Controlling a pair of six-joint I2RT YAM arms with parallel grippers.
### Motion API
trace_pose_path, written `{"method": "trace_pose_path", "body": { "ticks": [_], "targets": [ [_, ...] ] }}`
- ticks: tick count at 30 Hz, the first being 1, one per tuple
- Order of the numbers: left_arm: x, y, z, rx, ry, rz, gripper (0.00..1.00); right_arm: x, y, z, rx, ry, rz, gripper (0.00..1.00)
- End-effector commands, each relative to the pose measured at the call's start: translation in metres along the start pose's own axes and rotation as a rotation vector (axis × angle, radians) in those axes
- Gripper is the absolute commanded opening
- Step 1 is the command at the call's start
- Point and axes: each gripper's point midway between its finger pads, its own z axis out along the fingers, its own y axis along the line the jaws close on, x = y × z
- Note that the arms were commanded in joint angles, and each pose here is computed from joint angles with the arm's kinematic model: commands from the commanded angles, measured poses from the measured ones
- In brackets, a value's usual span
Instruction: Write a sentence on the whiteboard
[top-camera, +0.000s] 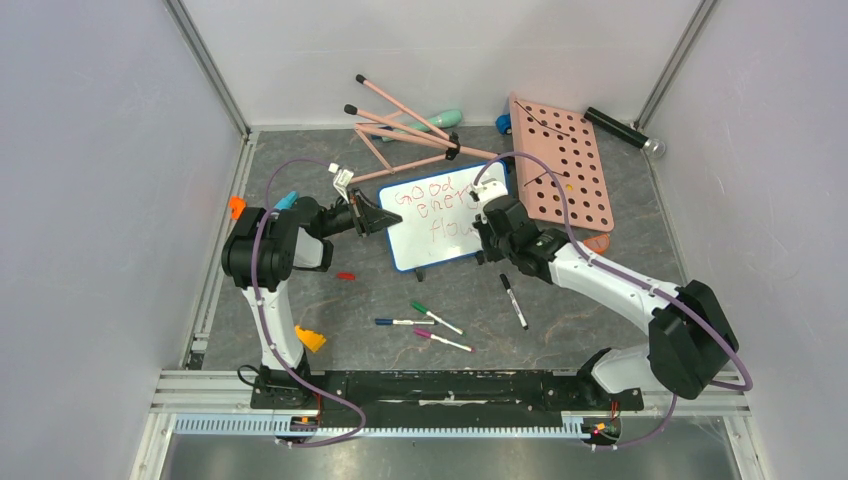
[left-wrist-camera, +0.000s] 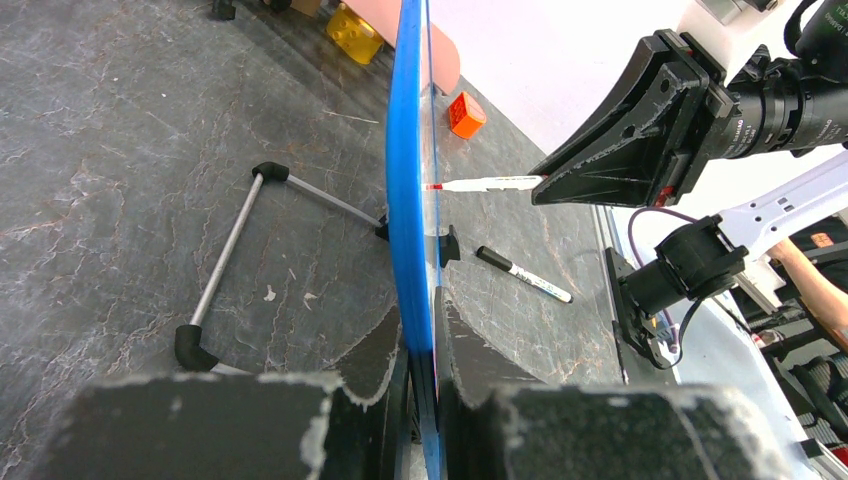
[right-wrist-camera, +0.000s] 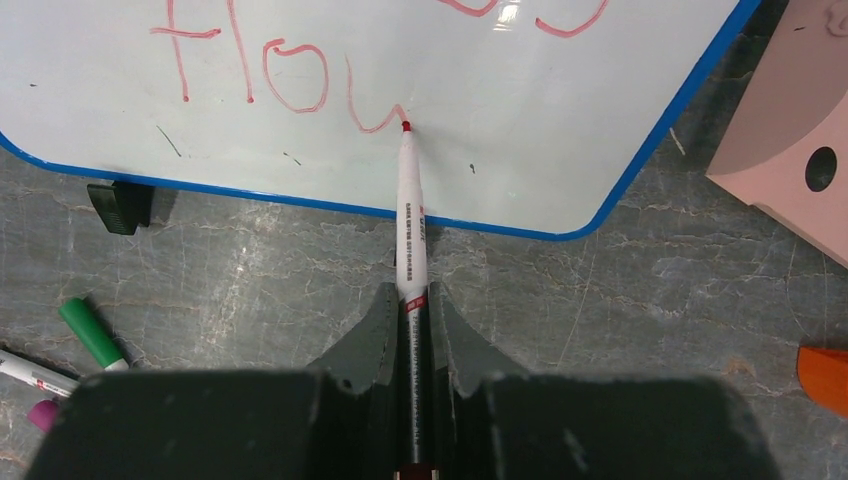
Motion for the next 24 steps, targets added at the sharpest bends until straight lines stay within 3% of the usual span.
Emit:
{"method": "trace_pose_path", "body": {
  "ticks": [1,24],
  "targets": [
    [-0.006,-0.002,0.004,0.039,-0.005,0.164,0.02,-0.025,-0.012,0.000,0.044,-0.057,0.018,0.00],
    [-0.006,-0.001,0.004,0.040,-0.003,0.161,0.02,-0.058,-0.014,-0.008,0.024,-0.126,0.039,0.00]
  ]
}}
